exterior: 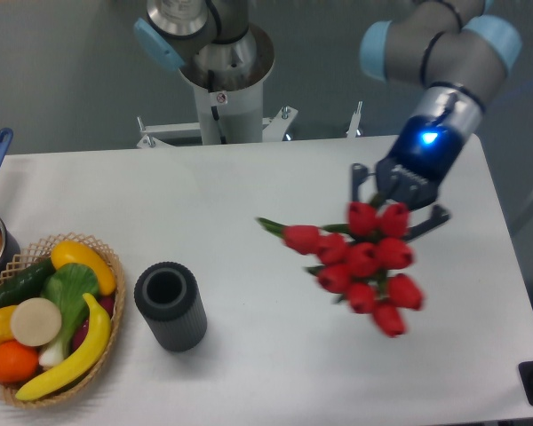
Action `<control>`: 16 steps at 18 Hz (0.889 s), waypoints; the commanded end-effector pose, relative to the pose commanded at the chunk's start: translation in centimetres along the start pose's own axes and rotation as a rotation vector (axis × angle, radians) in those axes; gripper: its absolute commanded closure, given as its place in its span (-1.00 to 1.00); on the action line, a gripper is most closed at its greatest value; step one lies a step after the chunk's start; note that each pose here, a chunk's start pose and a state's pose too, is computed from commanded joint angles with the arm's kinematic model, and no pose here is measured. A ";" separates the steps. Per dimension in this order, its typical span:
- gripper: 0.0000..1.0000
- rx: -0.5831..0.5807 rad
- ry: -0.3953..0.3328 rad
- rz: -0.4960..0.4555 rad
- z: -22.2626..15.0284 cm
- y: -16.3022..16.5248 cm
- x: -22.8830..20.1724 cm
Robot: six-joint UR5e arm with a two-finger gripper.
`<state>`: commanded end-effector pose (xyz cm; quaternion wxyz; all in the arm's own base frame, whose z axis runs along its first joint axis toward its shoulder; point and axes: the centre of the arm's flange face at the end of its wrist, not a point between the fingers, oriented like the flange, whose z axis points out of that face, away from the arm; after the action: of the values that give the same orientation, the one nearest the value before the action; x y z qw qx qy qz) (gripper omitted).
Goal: Insert the flowers into the vase
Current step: 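Carry the tulip bunch across the table toward the black vase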
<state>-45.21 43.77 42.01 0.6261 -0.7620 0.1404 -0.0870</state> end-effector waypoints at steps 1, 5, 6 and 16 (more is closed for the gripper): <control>0.41 0.029 0.030 0.004 1.1 0.2 0.9; 0.41 0.088 0.114 0.048 4.8 -0.4 3.6; 0.41 0.091 0.128 0.062 5.5 -0.5 4.0; 0.41 0.219 0.245 0.110 9.6 -3.8 7.6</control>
<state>-34.67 50.96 43.49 0.6872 -0.6643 0.2469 -0.1598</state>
